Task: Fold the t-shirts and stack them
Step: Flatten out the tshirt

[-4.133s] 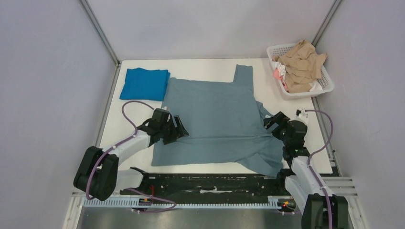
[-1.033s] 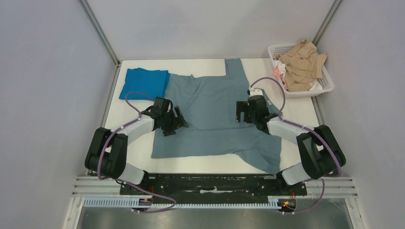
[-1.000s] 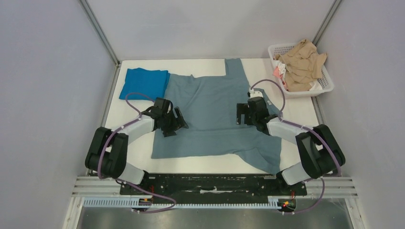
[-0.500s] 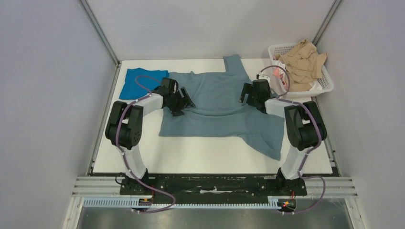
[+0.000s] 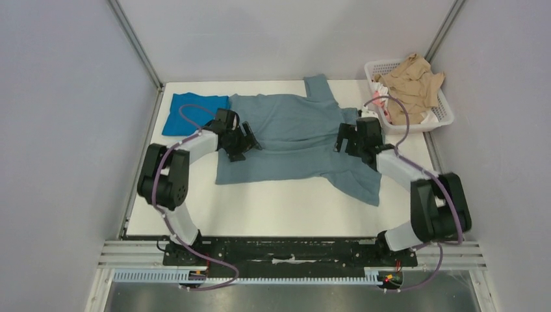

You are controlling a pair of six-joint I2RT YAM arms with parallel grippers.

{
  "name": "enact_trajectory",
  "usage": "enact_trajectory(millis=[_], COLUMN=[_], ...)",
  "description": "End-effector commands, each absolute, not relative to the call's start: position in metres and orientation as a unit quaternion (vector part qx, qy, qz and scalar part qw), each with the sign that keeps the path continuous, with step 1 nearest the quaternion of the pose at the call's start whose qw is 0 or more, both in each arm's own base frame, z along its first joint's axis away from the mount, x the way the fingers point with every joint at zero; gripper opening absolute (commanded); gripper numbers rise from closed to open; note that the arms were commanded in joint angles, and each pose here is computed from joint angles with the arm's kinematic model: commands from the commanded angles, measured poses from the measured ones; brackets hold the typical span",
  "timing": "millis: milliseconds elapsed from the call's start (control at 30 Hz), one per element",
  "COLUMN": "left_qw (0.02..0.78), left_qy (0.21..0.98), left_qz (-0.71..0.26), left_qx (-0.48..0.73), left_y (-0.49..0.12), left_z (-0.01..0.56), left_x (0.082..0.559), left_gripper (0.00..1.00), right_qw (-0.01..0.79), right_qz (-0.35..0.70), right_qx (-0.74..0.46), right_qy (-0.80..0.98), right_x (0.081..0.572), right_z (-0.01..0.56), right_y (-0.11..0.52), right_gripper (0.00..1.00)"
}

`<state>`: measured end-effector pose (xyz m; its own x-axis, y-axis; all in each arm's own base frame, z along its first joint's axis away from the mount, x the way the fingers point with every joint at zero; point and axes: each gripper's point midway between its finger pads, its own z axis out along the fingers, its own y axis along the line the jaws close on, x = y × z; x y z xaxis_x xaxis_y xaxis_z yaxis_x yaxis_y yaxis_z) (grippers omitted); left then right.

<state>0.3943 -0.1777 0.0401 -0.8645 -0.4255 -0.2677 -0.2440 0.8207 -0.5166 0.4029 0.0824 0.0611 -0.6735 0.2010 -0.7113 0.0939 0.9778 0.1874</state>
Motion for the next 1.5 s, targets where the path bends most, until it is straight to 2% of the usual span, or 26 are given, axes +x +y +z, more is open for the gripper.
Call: enact_trajectory(millis=[0, 100, 233, 400, 533, 800, 967, 1067, 1233, 1467], left_qw=[0.221, 0.223, 0.234, 0.247, 0.25, 0.276, 0.282, 0.28, 0.273, 0.272], left_qy=[0.932, 0.932, 0.93, 0.928, 0.931, 0.927, 0.924, 0.922, 0.915, 0.906], left_qz=[-0.243, -0.236, -0.219, -0.198, -0.162, -0.12, -0.087, -0.079, -0.071, -0.065], left_qx=[-0.153, -0.164, -0.181, -0.195, -0.209, -0.225, -0.243, -0.255, -0.287, -0.319], left_y=[-0.176, -0.166, -0.15, -0.136, -0.12, -0.099, -0.083, -0.076, -0.06, -0.042], left_z=[0.066, 0.06, 0.057, 0.054, 0.05, 0.059, 0.057, 0.052, 0.043, 0.038], left_x=[0.35, 0.319, 0.294, 0.279, 0.271, 0.264, 0.256, 0.251, 0.241, 0.235], left_gripper=[0.84, 0.84, 0.84, 0.84, 0.84, 0.84, 0.86, 0.86, 0.86, 0.86], right_qw=[0.351, 0.328, 0.32, 0.325, 0.33, 0.284, 0.314, 0.33, 0.312, 0.296], right_qz=[0.024, 0.021, 0.019, 0.139, 0.096, 0.082, 0.01, 0.039, 0.122, 0.081], right_qx=[0.088, 0.097, 0.088, 0.003, -0.039, -0.074, -0.04, -0.05, -0.086, -0.087], right_qy=[0.932, 0.939, 0.943, 0.935, 0.938, 0.953, 0.949, 0.942, 0.938, 0.948], right_x=[0.319, 0.279, 0.259, 0.253, 0.243, 0.207, 0.209, 0.209, 0.2, 0.201], right_z=[0.043, 0.025, 0.016, 0.028, 0.038, 0.028, 0.048, 0.055, 0.044, 0.029], right_y=[0.053, 0.046, 0.042, 0.093, 0.1, 0.112, 0.086, 0.094, 0.124, 0.112], right_gripper=[0.98, 0.98, 0.98, 0.98, 0.98, 0.98, 0.98, 0.98, 0.98, 0.98])
